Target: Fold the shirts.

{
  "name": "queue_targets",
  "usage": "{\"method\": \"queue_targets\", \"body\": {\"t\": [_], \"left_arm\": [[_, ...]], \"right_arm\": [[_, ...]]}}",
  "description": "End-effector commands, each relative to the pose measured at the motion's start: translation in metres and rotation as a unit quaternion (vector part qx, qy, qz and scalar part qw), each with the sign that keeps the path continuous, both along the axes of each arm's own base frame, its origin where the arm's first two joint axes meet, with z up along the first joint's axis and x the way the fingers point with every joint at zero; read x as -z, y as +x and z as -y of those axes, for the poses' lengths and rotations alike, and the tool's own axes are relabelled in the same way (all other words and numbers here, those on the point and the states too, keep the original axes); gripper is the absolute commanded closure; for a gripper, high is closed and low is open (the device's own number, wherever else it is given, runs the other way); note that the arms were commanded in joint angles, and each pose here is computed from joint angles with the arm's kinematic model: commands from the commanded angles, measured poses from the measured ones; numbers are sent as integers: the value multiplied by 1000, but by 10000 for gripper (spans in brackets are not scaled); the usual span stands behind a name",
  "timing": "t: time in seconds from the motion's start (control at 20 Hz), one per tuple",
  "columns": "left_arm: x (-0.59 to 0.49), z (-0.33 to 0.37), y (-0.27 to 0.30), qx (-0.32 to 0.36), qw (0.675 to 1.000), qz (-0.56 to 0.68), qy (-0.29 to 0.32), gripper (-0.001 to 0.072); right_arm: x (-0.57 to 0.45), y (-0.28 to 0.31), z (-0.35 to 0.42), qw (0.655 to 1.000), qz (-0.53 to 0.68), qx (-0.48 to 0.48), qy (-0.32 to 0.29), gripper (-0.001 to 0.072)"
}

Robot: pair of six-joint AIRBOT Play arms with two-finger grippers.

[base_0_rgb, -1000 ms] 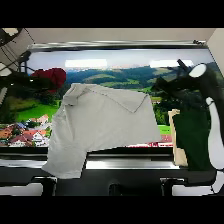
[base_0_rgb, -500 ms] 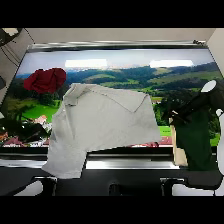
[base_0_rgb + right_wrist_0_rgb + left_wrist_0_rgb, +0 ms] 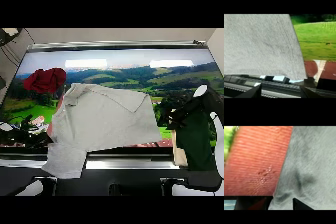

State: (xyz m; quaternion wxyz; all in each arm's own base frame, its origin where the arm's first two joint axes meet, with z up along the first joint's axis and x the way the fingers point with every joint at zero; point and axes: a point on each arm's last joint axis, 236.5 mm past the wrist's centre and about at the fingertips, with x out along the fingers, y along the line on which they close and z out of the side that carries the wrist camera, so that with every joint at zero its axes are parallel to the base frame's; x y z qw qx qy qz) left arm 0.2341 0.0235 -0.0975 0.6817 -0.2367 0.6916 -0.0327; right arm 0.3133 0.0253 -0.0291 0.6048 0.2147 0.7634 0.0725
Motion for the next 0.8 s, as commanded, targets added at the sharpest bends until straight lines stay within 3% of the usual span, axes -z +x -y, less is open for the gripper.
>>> {"method": "queue_targets", "body": {"t": [0.0, 0.1, 0.2, 0.25, 0.4, 0.75], "left_arm": [[2, 6, 20, -15, 999, 36, -9, 339], [1, 8, 21, -17, 999, 37, -12, 509], [1, 9, 19, -16, 999, 33, -16, 549], [0, 11, 16, -9, 999, 30, -20, 624], [0, 13, 3, 19, 999, 13, -24, 680], [3, 8, -8, 36, 999, -6, -11, 681]], "right_arm": [[4, -13, -2, 1000, -11, -2, -1, 152], [15, -27, -2, 1000, -14, 8, -10, 145], [24, -34, -1, 1000, -13, 11, -16, 96], [28, -35, -2, 1000, -13, 14, -16, 99], [36, -34, -1, 999, -8, 24, -21, 100], [49, -24, 5, 998, 17, 36, -38, 107]]}}
